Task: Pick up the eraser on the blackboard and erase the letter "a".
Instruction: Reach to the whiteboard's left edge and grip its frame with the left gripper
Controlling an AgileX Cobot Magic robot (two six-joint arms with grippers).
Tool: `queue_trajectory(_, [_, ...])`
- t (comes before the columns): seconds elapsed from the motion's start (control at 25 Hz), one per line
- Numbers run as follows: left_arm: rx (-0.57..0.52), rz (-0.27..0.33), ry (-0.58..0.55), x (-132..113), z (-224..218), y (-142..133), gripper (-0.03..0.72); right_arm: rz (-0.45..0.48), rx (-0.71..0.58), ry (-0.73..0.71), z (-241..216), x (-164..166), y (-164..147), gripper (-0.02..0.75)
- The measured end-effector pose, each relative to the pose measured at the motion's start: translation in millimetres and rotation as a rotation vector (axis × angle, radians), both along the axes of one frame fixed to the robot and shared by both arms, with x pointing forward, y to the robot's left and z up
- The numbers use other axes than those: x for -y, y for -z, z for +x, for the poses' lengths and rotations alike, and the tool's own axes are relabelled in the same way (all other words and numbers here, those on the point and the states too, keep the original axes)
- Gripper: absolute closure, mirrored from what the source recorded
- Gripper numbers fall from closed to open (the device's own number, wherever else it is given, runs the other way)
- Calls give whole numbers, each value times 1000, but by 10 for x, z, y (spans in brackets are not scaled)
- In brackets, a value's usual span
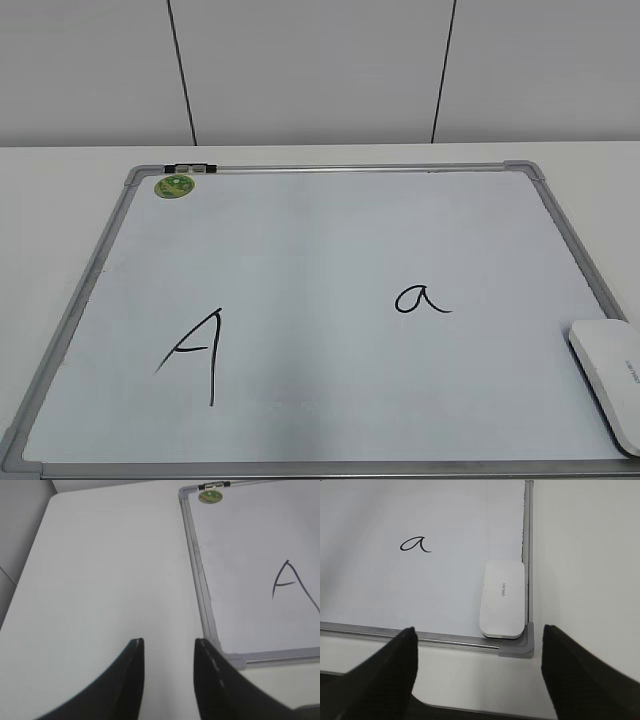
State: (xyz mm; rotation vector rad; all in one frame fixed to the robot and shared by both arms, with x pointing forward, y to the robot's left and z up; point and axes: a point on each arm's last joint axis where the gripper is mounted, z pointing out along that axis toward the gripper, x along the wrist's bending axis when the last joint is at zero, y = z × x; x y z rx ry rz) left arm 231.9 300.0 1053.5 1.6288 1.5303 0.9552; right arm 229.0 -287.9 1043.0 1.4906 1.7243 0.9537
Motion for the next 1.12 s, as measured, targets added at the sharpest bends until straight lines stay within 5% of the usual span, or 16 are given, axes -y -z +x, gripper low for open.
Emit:
queue_trajectory(0.4, [114, -1, -1, -1, 121, -256, 104, 0, 0, 0, 0, 0, 0, 165])
queue_trajectory(0.72, [-3, -10, -3, -9, 800, -298, 80, 0, 0, 0, 0, 0, 0, 165])
queue_trajectory(1.12, [-189, -61, -10, 1, 1636, 5, 79, 0, 0, 0, 0, 0, 0, 165])
